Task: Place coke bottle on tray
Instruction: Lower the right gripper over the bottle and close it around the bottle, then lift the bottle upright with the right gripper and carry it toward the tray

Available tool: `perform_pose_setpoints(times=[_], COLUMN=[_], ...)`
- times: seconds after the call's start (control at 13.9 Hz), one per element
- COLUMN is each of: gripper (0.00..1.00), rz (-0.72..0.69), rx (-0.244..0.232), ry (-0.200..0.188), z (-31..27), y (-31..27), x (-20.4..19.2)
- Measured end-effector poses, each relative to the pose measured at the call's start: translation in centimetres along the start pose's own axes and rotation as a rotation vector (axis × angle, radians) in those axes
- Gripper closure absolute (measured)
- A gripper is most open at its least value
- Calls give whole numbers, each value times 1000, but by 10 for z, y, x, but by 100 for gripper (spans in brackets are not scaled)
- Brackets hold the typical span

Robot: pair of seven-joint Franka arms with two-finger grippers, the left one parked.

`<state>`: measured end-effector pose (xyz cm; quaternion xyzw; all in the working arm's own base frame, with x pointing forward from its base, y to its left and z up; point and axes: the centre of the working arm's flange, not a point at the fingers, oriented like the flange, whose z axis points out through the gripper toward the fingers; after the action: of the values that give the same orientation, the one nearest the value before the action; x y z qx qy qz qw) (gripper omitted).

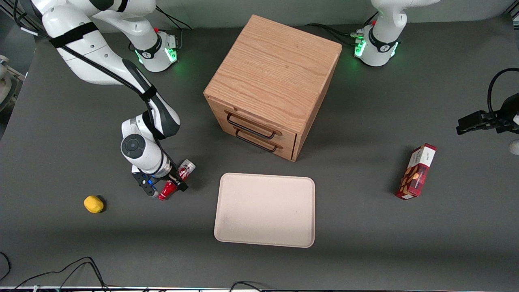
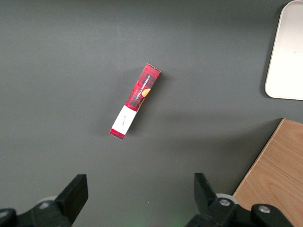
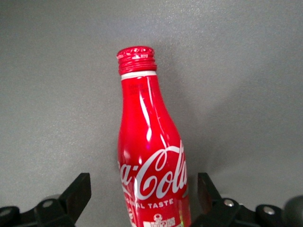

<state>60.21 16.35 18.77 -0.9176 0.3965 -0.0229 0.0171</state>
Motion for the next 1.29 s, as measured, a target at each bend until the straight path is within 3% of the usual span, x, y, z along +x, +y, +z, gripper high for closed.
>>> perform_pose_setpoints(times=[0.43, 0.72, 1.29], gripper=[4, 44, 44], rz=[-8, -18, -21], rx=[-2, -3, 0], ry=[6, 13, 20], z=[0, -1, -5], y=[0, -1, -3], x=[0, 0, 2])
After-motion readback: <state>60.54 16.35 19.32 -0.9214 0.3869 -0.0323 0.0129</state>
